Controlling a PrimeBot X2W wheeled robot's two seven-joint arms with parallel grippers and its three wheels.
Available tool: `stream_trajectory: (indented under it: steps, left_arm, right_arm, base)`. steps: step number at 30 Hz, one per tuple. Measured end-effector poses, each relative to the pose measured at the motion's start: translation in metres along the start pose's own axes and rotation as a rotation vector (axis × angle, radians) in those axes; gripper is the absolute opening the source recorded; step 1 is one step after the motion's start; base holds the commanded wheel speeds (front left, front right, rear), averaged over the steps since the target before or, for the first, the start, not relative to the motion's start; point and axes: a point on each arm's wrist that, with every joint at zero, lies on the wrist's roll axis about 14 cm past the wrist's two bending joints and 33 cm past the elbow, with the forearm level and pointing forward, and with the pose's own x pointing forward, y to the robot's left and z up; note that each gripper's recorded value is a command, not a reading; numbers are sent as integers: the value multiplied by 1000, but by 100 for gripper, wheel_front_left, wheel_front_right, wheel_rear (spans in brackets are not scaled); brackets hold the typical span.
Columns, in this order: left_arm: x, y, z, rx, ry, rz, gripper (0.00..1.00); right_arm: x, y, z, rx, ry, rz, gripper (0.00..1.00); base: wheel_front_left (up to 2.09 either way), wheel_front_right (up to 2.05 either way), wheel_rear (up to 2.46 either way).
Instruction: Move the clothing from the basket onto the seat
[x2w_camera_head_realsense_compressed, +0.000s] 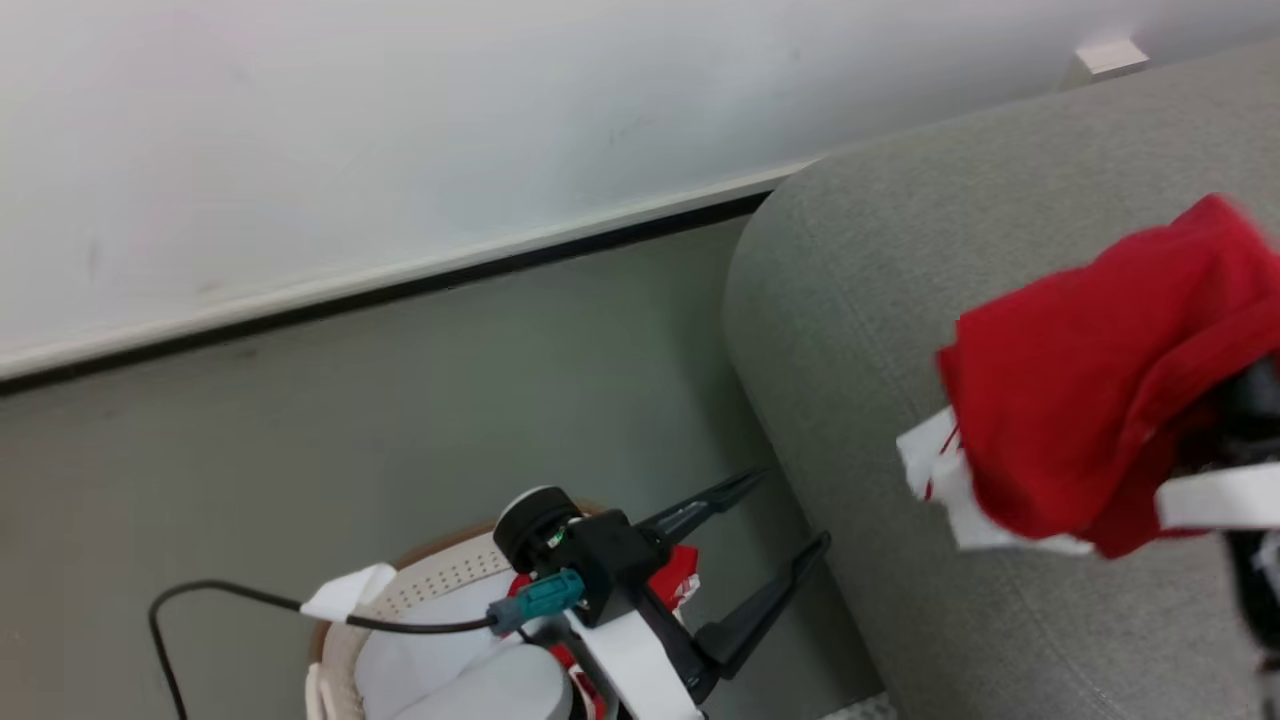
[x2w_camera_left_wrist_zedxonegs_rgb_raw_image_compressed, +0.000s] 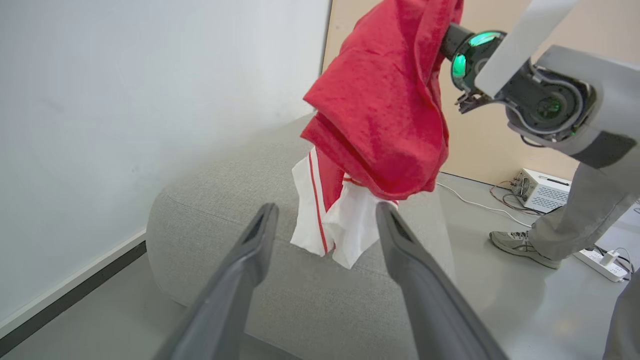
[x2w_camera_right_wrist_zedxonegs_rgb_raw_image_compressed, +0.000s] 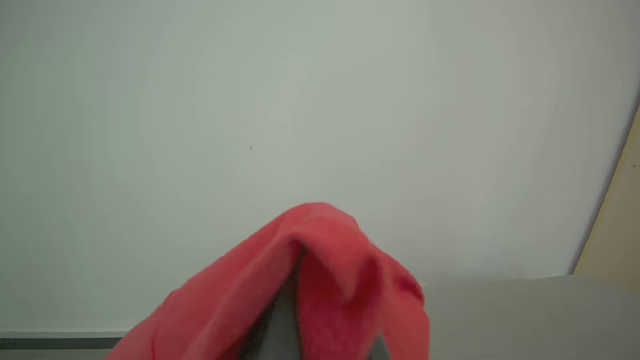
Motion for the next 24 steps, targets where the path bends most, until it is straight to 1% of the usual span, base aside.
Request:
stream_trajectory:
  steps: [3, 8, 13, 15, 18, 21, 24]
  left_arm:
    - [-5, 9, -4, 3, 9, 6, 100]
    - [-13, 33, -8, -2, 8, 33, 100]
    - [-21, 60, -19, -13, 20, 59, 100]
    - [-25, 71, -26, -23, 27, 68, 100]
    - [-32, 89, -40, -41, 43, 90, 100]
    - [-38, 105, -55, -64, 54, 114, 100]
    - [-45, 116, -71, -93, 70, 138, 100]
  right_arm:
    - [25, -11, 9, -58, -25, -4, 0]
    - [72, -29, 17, -92, -55, -35, 0]
    - [116, -56, 12, -152, -40, -79, 0]
    - [131, -62, 0, -167, -12, -94, 0]
    - [150, -65, -29, -187, 51, -100, 0]
    - [169, -60, -57, -185, 91, -101, 0]
    - [181, -50, -96, -221, 170, -80, 0]
  base:
    - [0, 0, 0]
    - [0, 0, 0]
    - [0, 0, 0]
    - [0, 0, 0]
    - [0, 0, 0]
    - [0, 0, 0]
    - [0, 0, 0]
